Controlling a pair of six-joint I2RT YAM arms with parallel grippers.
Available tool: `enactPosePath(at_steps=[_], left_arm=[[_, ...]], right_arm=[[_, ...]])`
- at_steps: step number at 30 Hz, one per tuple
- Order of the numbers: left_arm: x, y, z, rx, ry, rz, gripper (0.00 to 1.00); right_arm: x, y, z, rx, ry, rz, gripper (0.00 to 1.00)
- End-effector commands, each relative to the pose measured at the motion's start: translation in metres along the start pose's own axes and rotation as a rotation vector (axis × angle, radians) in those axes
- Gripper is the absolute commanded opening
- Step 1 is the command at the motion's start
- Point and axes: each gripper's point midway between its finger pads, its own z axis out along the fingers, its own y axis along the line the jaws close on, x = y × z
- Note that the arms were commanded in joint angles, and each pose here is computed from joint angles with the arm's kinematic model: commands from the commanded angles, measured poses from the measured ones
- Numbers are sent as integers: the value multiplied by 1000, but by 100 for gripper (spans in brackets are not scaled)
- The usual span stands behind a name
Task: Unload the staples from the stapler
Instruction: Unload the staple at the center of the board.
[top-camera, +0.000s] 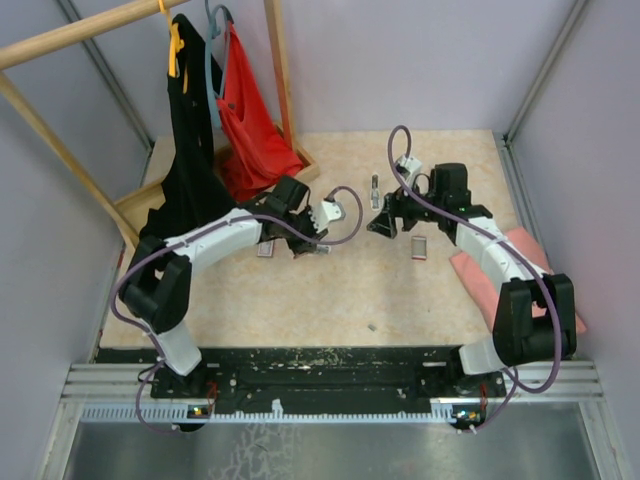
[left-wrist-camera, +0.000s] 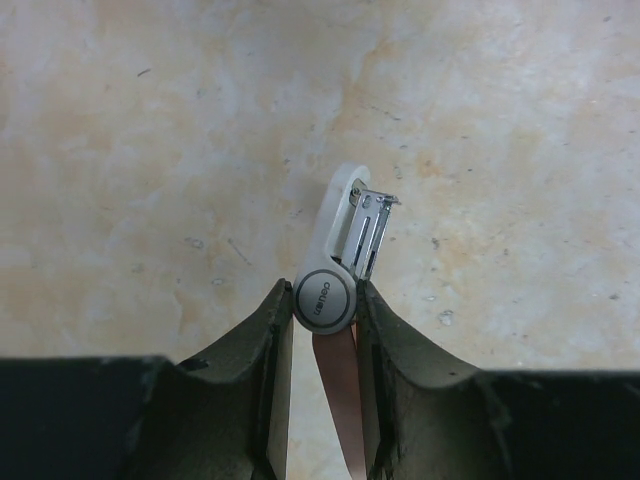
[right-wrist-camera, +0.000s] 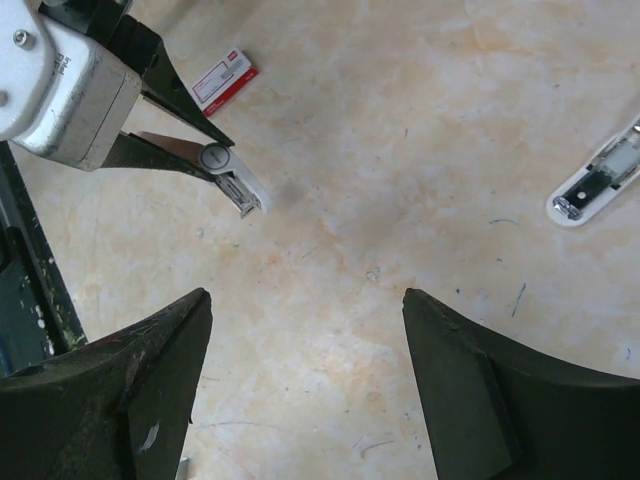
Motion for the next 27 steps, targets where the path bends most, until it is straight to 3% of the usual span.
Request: enactPosePath(at_steps=[1, 10, 27], left_arm=[[-25, 30, -11, -198, -135, 49, 0], [-40, 33, -22, -436, -289, 223, 0], [-43, -44, -43, -759, -509, 815, 0]], right_arm=[[-20, -10, -8, 55, -68, -49, 77], [-20, -16, -13, 74, -80, -44, 77], [-20, -16, -16, 69, -91, -37, 77]])
